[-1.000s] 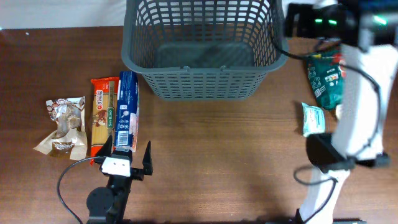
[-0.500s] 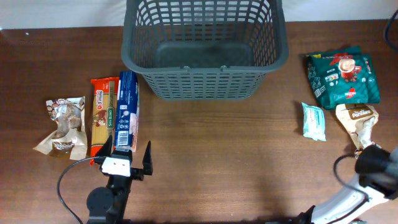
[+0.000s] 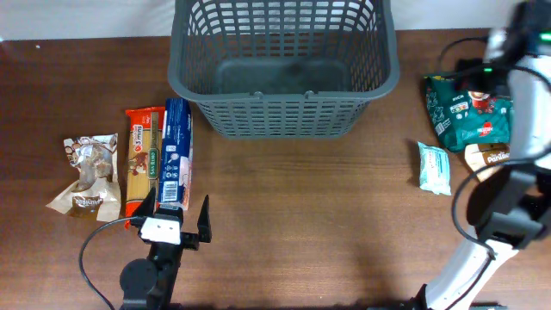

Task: Pack container
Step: 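Release the basket and lower the right gripper onto the green Nescafe bag, then lift the Nescafe bag with the right gripper and drop it into the basket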

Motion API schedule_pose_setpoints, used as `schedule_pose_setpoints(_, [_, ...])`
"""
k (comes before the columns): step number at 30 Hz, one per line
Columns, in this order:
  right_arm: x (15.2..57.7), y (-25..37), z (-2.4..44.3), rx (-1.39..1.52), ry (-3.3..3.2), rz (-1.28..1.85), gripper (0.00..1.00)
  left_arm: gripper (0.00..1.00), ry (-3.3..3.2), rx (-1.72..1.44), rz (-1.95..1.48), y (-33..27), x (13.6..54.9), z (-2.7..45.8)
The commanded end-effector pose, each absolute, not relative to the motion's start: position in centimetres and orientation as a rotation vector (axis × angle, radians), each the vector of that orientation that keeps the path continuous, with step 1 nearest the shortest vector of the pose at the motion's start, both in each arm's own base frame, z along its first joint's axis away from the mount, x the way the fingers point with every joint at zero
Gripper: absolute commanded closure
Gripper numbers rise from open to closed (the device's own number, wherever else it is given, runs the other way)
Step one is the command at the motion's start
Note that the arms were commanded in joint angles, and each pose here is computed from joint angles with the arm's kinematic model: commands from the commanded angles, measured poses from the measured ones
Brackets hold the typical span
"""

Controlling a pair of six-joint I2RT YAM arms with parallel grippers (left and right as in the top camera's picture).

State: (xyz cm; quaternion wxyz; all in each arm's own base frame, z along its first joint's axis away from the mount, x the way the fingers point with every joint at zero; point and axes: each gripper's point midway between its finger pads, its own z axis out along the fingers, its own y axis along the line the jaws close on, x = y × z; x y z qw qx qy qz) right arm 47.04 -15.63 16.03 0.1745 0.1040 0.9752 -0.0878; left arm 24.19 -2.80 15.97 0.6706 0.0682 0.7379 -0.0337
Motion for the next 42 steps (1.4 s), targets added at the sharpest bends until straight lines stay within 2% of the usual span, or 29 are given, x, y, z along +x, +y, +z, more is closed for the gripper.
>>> schedule_pose_setpoints(1, [46.9, -16.5, 11.9, 0.235, 2.853, -0.512, 0.01, 0.01, 1.661, 0.156, -0.089, -3.0, 24.2, 15.9])
schedule_pose_setpoints(13, [46.5, -17.0, 1.1, 0.349, 3.017, -0.549, 0.01, 0.01, 1.661, 0.156, -0.089, -3.0, 24.2, 15.9])
schedule_pose_setpoints(15, [46.2, -16.8, -0.6, 0.366, 3.047, -0.538, 0.12, 0.01, 1.661, 0.156, -0.089, -3.0, 24.2, 15.9])
schedule_pose_setpoints(16, [46.1, -16.7, -1.1, 0.387, 3.051, -0.532, 0.23, 0.01, 1.661, 0.156, -0.088, -3.0, 24.2, 15.9])
schedule_pose_setpoints(17, [46.1, -16.5, -1.6, 0.407, 3.055, -0.520, 0.40, 0.01, 1.661, 0.156, -0.088, -3.0, 24.2, 15.9])
schedule_pose_setpoints(19, [46.1, -16.3, -2.3, 0.438, 3.059, -0.494, 0.80, 0.01, 1.661, 0.156, -0.089, -3.0, 24.2, 15.9])
schedule_pose_setpoints(20, [46.1, -16.3, -2.6, 0.452, 3.058, -0.494, 0.91, 0.01, 1.661, 0.156, -0.089, -3.0, 24.2, 15.9])
schedule_pose_setpoints(21, [46.1, -16.2, -2.7, 0.459, 3.059, -0.492, 0.96, 0.01, 1.661, 0.156, -0.088, -3.0, 24.2, 15.9])
schedule_pose_setpoints(26, [46.2, -16.4, -2.1, 0.489, 3.045, -0.489, 0.96, 0.01, 1.661, 0.156, -0.088, -3.0, 24.2, 15.9])
schedule_pose_setpoints(29, [46.6, -16.9, 0.2, 0.546, 3.009, -0.485, 0.97, 0.01, 1.661, 0.156, -0.089, -3.0, 24.2, 15.9])
schedule_pose_setpoints(33, [48.0, -17.7, 6.7, 0.575, 2.907, -0.474, 0.96, 0.01, 1.661, 0.156, -0.088, -3.0, 24.2, 15.9])
schedule_pose_setpoints(37, [49.3, -18.0, 16.8, 0.578, 2.721, -0.463, 0.96, 0.01, 1.661, 0.156, -0.088, -3.0, 24.2, 15.9])
schedule_pose_setpoints(42, [48.3, -16.8, 29.9, 0.555, 2.445, -0.420, 0.97, 0.01, 1.661, 0.156, -0.088, -3.0, 24.2, 15.9])
